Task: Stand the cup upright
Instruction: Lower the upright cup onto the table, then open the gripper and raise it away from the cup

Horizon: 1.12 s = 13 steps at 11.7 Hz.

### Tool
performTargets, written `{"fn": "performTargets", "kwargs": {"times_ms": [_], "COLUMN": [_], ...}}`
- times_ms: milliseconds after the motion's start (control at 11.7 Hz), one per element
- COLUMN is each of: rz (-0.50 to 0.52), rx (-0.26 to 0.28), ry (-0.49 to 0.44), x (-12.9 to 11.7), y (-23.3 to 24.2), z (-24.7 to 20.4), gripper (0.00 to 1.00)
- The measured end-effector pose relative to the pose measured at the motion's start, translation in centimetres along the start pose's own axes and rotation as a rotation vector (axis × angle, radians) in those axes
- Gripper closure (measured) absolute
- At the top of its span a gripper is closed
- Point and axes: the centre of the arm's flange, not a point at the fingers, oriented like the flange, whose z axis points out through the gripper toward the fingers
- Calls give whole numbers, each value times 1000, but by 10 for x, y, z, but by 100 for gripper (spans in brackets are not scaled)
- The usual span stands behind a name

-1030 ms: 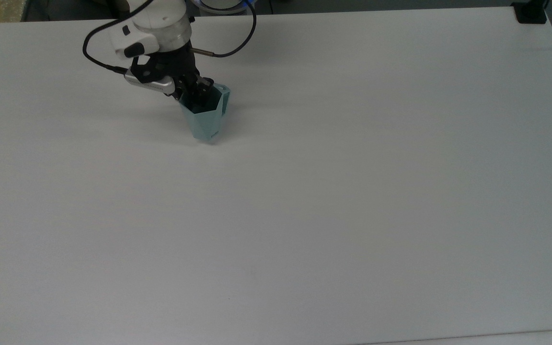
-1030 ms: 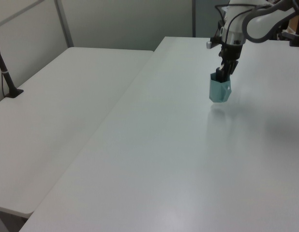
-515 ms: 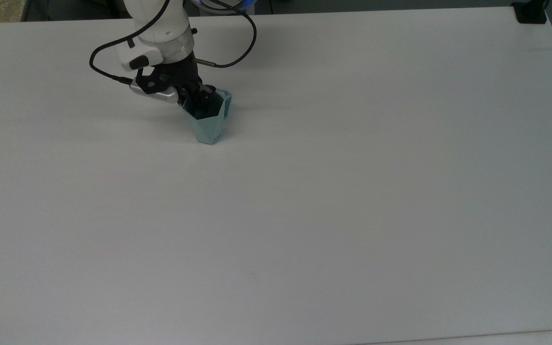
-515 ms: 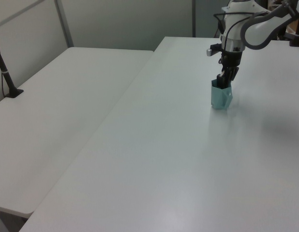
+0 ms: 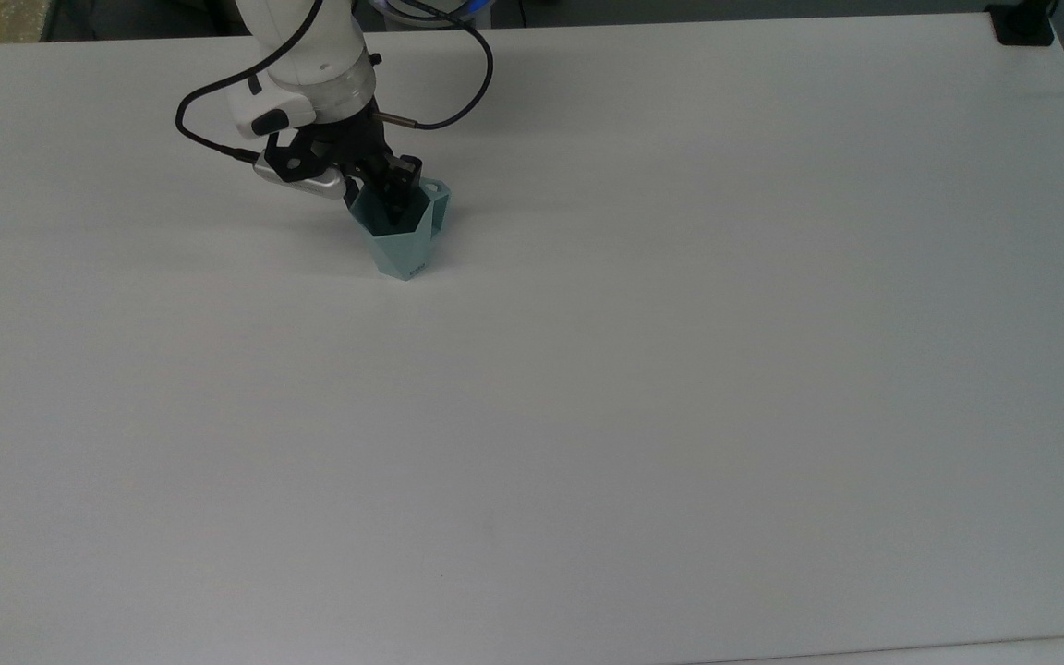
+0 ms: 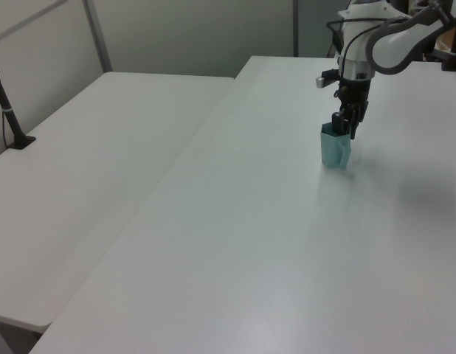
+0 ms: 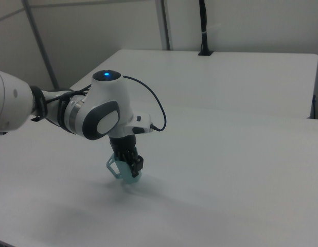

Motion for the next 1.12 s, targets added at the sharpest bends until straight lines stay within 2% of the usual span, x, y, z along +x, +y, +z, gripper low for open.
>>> {"fn": "performTargets", "kwargs": {"times_ms": [86,172,429,772,944,1115], "rz": [0,0,-4,4,26,-33], "rx": [0,1,19,49,45,29], "ry": [0,4,63,163,131,111], "x": [0,1,14,33,43,47], "y": [0,-1,-6,-7,8,39], "z": [-1,-3,-31,-96,-159,-231], "gripper": [48,38,0,0,0,0]}}
